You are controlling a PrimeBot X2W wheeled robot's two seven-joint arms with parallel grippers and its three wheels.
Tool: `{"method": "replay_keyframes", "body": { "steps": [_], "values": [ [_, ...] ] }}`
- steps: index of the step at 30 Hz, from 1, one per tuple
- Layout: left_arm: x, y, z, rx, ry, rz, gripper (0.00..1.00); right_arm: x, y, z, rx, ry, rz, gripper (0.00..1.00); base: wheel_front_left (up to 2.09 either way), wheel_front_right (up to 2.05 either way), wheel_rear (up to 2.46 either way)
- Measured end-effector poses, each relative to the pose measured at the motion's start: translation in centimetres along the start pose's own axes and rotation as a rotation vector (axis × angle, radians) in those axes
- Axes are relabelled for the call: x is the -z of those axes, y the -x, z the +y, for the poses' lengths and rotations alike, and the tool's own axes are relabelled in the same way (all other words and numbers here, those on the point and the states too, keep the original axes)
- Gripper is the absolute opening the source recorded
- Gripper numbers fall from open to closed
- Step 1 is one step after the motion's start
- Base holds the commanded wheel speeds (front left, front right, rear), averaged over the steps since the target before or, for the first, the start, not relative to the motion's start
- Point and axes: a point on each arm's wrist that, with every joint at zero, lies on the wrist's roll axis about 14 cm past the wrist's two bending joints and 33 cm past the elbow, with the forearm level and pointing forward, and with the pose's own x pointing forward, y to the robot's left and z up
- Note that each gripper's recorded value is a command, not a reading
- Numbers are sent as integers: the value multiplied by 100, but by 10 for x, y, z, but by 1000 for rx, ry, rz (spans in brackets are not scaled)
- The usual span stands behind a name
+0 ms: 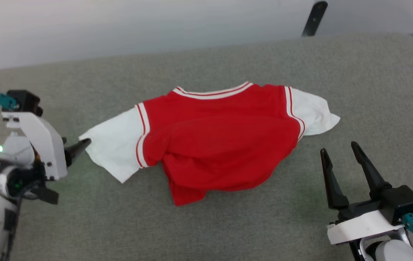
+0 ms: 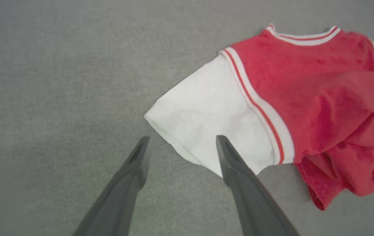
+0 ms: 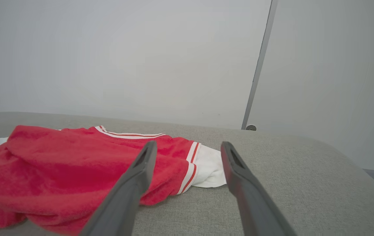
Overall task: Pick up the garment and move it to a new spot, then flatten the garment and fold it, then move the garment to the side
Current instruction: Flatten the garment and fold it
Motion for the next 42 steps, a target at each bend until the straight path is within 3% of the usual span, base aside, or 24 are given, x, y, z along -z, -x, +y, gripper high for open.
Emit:
{"method": "replay_keyframes", "body": {
  "steps": [10,18,29,31,34,36,37,42],
  "values": [
    [26,-47,35,-80,-2,300,100,26,-14,-2,8,1,68,100,0,0,0],
    [33,-76,34,-102,27,423,100,47,-16,-8,27,6,126,100,0,0,0],
    [49,-82,26,-152,79,578,100,53,-26,-3,7,14,135,100,0,0,0],
    [55,-81,20,-145,102,606,92,54,-27,-4,7,14,137,100,0,0,0],
    [59,-79,13,-126,119,627,63,55,-28,-5,7,22,139,100,0,0,0],
    [61,-79,10,-117,114,633,16,54,-30,-4,3,22,135,100,0,0,0],
    [62,-79,9,-113,116,634,0,55,-31,-3,1,22,136,100,0,0,0],
    [65,-84,4,-96,127,627,0,56,-38,0,-22,36,140,100,0,0,0]
  ]
}}
